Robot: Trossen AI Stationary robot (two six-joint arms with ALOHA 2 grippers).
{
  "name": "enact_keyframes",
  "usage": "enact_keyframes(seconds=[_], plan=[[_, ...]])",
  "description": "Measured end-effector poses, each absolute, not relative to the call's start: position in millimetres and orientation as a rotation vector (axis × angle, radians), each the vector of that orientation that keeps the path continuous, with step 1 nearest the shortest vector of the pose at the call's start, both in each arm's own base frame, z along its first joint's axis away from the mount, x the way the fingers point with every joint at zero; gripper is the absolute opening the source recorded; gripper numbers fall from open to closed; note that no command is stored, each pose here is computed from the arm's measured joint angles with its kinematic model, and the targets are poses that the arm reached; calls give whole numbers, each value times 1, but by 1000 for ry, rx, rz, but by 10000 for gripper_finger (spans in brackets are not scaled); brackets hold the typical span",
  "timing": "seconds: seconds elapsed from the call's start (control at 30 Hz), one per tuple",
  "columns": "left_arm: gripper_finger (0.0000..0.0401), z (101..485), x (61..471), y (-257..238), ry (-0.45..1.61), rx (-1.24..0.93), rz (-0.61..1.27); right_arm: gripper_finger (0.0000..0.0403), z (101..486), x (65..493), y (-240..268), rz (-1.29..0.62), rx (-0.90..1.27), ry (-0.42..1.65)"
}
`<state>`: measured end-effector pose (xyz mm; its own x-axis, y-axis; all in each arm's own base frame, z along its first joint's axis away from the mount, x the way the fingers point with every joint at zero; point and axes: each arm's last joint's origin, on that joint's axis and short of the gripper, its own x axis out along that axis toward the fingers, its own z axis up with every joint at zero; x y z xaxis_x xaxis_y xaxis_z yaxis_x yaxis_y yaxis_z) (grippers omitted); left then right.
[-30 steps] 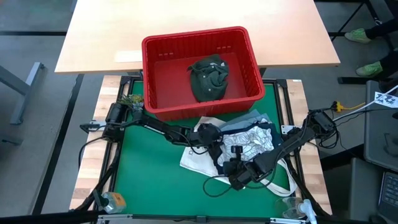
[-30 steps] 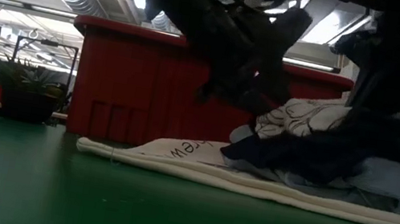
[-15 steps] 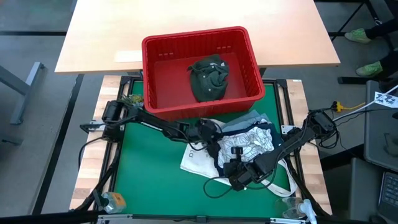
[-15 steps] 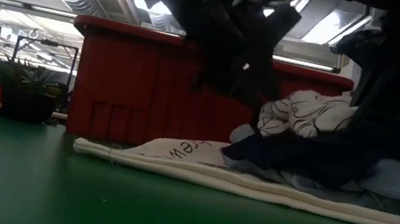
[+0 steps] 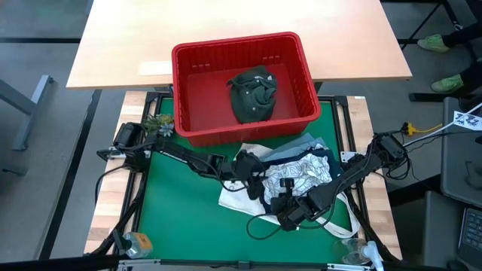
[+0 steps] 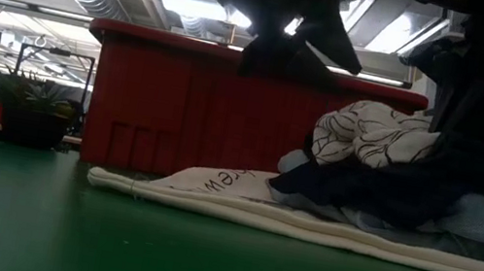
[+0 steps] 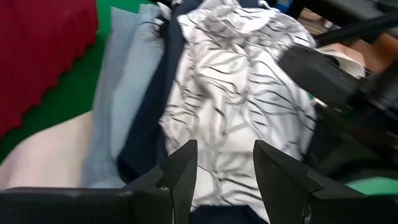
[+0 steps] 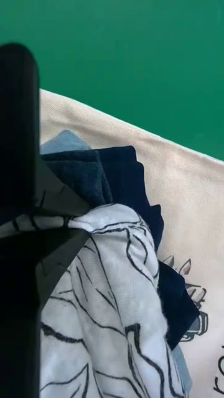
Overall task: Fold laundry
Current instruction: Fold the patterned white shirt
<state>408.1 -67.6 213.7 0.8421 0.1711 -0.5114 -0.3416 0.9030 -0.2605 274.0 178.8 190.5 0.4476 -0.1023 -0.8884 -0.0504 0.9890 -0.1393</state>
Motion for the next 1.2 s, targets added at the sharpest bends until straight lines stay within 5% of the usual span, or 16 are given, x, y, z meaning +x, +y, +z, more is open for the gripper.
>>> enact_keyframes(seconds=[0.47, 0.83, 1.2], plan=[[151, 214, 401, -101, 512, -334, 199, 188, 204, 269, 179, 36, -119, 1190], [151, 216, 404, -138, 320, -353, 181, 194, 291, 266, 182, 0, -190, 1219], [151, 190, 416, -142, 296, -347, 181, 193, 294, 231, 141, -268, -351, 1263]])
